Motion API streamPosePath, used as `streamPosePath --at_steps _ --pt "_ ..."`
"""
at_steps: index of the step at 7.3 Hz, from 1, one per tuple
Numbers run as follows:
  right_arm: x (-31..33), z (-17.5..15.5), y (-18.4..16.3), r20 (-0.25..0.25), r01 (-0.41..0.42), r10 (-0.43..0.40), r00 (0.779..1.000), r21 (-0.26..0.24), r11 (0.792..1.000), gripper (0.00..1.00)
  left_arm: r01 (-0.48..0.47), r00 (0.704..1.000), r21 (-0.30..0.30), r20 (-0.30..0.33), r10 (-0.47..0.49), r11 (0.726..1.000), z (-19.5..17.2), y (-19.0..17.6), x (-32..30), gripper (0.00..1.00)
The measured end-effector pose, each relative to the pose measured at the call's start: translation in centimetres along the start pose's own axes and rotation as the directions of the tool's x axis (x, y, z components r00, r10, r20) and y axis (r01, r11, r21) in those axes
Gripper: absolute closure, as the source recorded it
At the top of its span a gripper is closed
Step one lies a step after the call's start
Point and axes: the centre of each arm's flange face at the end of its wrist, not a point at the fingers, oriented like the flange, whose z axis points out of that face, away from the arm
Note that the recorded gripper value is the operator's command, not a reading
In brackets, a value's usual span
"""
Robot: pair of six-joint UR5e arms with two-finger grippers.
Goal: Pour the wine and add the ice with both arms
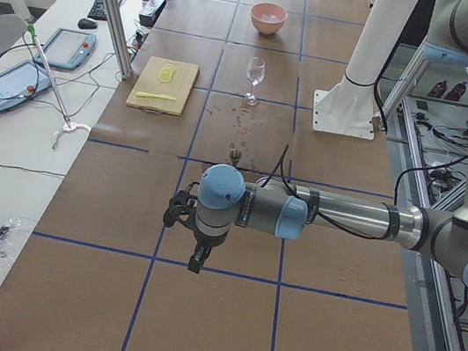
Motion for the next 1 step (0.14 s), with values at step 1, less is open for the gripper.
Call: streamPosePath --at_steps 1 --pt "0.01 0.01 0.00 0.000 0.000 0.000 1.000 0.000 1.000 0.00 -0.004 1.000 0.004 0.001 0.004 1.000 -0.03 -0.05 0.02 0.00"
